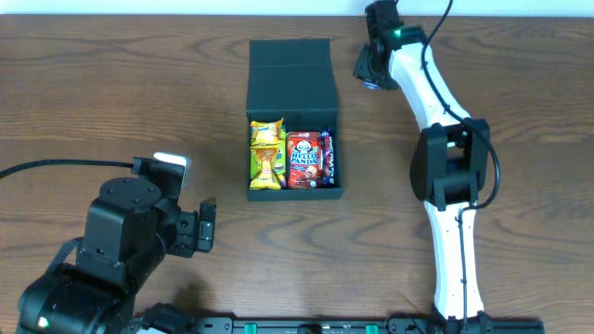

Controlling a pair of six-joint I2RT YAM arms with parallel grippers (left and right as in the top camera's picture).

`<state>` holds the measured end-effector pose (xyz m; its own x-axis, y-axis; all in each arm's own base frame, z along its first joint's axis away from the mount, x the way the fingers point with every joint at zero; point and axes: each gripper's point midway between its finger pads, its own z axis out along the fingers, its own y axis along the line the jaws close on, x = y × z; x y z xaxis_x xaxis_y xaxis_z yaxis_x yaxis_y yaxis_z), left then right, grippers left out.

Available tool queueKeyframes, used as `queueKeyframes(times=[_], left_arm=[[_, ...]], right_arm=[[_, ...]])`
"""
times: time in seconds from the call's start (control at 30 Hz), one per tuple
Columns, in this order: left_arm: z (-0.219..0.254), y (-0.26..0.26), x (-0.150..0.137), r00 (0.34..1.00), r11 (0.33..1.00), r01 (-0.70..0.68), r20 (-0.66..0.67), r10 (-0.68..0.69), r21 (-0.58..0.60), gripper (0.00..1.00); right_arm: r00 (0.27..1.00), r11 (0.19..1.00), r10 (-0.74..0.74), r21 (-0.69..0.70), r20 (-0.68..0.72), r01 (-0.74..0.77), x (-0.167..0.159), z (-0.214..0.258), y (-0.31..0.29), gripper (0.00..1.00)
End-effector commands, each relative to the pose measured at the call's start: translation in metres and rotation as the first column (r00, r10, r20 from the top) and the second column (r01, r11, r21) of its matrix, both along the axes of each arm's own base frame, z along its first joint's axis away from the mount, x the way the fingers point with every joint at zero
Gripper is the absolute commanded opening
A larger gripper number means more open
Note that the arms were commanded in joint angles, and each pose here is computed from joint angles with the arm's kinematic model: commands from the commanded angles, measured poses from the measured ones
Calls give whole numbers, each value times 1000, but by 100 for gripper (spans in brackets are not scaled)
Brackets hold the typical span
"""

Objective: Pack container
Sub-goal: 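Grasp the small blue packet with the right gripper and lift it, then carry the blue packet left and lower it into the box's right side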

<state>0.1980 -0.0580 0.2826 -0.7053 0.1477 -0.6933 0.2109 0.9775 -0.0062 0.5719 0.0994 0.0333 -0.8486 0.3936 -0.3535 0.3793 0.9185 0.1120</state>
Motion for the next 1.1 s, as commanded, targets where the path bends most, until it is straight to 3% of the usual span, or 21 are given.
queueKeyframes(times=[0.0,0.2,0.67,1.07], left_arm=[[-2,2,0,1000,1000,-11,-4,11,6,95],[-1,2,0,1000,1000,-11,-3,11,5,95],[-1,2,0,1000,1000,-11,-3,11,6,95],[-1,2,0,1000,1000,-11,-3,11,5,95]], right_arm=[[998,999,51,15,42,-51,6,35,2,1],[990,988,140,63,34,-142,-12,78,20,1],[929,931,362,18,73,-365,-75,169,77,1],[911,912,410,31,-41,-409,-122,163,102,1]])
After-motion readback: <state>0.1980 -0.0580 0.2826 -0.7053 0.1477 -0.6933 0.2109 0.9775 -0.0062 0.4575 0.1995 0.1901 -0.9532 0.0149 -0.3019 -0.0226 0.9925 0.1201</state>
